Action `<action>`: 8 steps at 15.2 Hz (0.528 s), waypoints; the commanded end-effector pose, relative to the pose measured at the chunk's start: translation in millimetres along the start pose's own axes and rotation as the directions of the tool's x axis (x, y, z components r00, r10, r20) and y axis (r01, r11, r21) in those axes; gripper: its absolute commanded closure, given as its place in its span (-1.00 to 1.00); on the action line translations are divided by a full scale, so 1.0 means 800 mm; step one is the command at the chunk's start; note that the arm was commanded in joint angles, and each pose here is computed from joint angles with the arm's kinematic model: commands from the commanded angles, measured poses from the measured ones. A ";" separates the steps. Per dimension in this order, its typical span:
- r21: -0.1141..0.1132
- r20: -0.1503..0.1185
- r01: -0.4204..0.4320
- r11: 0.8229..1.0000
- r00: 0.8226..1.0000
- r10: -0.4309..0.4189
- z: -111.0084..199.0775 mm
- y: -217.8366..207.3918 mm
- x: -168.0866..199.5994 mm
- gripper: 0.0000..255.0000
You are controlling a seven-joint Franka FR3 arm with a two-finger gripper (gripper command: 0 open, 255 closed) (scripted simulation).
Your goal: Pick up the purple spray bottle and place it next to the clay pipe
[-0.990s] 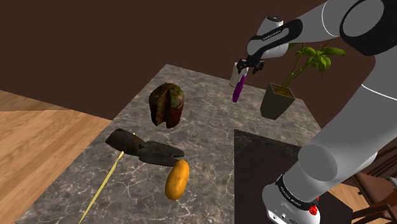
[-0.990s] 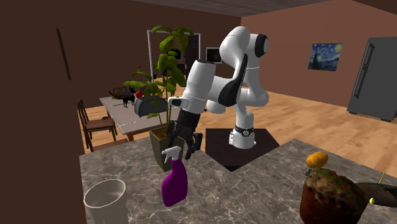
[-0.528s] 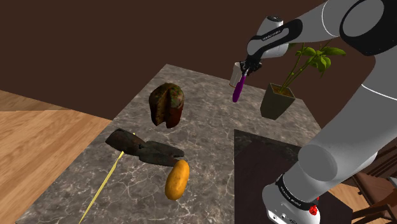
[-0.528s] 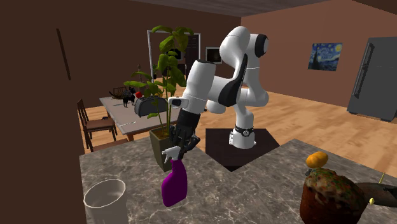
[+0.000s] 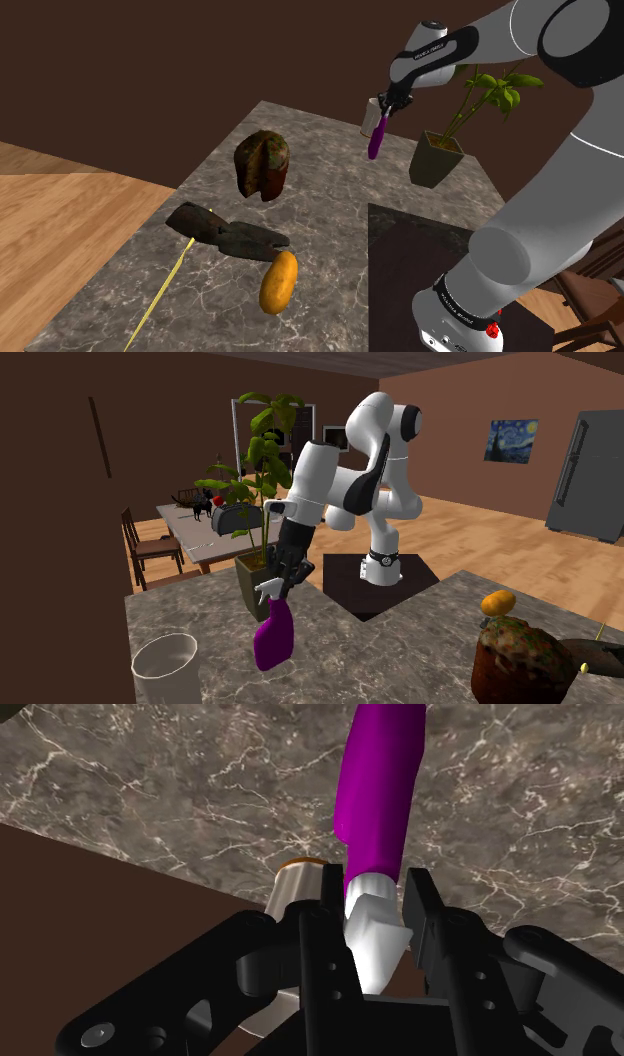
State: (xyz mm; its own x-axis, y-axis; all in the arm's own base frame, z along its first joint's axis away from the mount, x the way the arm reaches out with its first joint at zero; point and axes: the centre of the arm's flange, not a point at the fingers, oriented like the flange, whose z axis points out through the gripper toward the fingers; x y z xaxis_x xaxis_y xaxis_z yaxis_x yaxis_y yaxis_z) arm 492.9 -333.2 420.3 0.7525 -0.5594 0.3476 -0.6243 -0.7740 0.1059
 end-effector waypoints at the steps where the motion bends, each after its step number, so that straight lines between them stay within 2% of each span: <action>1: 0.000 0.000 0.000 1.000 1.000 0.000 -0.011 0.002 0.004 1.00; 8: 0.000 0.000 0.000 1.000 1.000 0.000 -0.054 0.007 0.020 1.00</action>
State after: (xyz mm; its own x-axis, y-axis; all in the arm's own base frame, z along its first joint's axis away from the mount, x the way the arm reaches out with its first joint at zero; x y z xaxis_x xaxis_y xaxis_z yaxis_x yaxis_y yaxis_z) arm 491.7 -333.2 461.5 0.7523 -0.5596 0.3477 -0.6245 -0.7738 0.1058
